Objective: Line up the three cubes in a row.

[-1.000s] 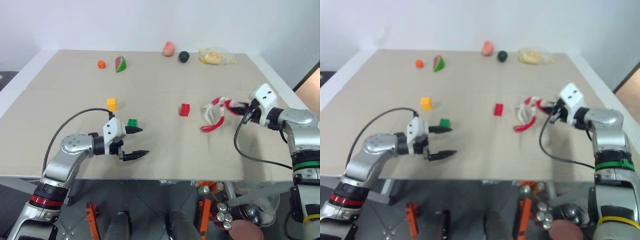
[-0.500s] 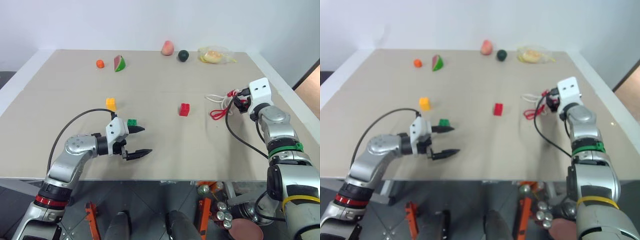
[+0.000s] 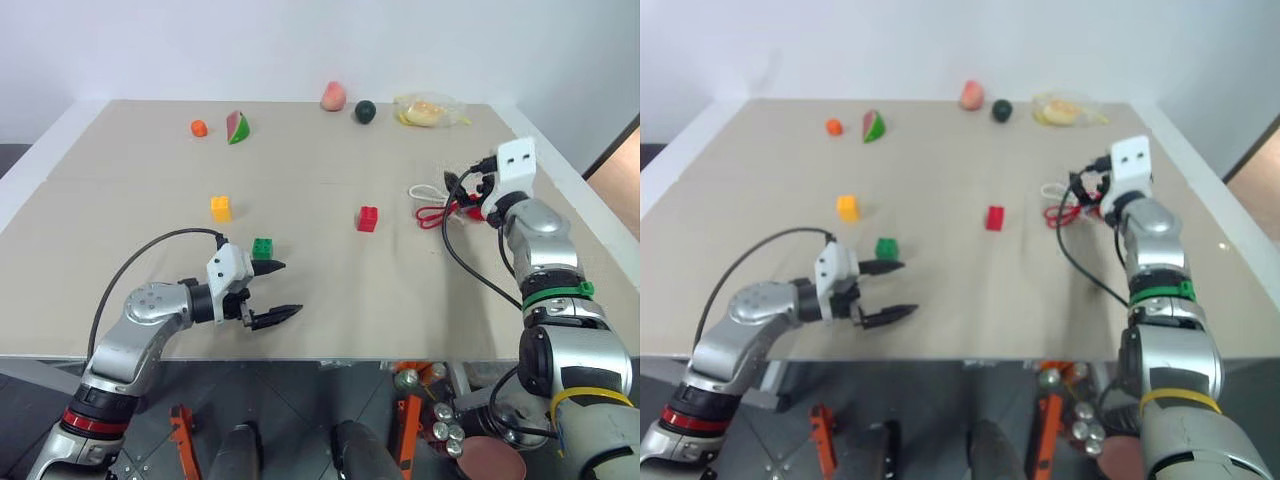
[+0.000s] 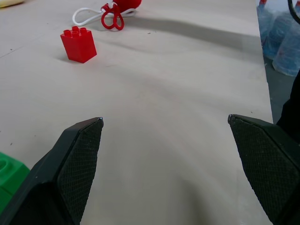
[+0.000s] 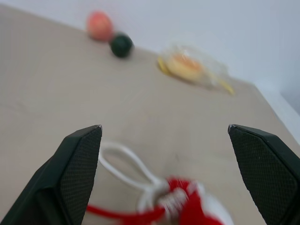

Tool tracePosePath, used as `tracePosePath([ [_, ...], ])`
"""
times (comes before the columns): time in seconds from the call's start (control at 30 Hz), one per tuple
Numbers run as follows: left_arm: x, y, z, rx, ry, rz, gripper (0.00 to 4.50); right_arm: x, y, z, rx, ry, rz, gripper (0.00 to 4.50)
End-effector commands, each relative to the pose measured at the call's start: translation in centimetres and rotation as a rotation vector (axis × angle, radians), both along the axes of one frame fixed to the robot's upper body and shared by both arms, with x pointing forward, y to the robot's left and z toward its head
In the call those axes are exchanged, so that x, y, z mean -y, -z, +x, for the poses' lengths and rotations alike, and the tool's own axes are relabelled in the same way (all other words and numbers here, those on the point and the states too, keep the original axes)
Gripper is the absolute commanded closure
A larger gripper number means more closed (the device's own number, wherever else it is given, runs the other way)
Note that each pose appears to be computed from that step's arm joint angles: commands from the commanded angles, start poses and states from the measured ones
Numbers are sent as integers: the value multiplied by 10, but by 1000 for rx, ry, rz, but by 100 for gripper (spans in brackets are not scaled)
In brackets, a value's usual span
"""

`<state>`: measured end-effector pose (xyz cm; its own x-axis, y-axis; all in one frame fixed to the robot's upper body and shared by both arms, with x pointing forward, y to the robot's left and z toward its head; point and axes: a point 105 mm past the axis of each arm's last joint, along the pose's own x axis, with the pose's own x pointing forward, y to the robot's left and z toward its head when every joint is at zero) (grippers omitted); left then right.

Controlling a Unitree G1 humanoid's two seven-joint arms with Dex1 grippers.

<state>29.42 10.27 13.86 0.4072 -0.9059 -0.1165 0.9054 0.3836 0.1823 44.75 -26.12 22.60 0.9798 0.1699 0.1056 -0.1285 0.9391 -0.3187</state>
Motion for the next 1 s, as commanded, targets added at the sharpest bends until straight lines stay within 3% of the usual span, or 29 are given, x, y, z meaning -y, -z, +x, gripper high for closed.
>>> tracePosePath([
  [0.03, -8, -12, -5, 40, -6, -5, 8, -13, -5, -16, 15, -94, -32, 5],
  [0.23, -11, -10, -6, 29, -13, 4, 8, -39, 11, -62, -91, -275, -104, 5],
  [0.37, -8, -10, -6, 27, -9, -8, 8, -67, 31, -84, -205, -377, -72, 5],
  [0.67, -7, -35, 13, 143, -80, -144, 8, -105, 68, -73, -307, -322, -1, 5],
  [1.0, 7, -55, 22, 129, -161, -303, 8, -114, 77, -56, -313, -220, -21, 5],
])
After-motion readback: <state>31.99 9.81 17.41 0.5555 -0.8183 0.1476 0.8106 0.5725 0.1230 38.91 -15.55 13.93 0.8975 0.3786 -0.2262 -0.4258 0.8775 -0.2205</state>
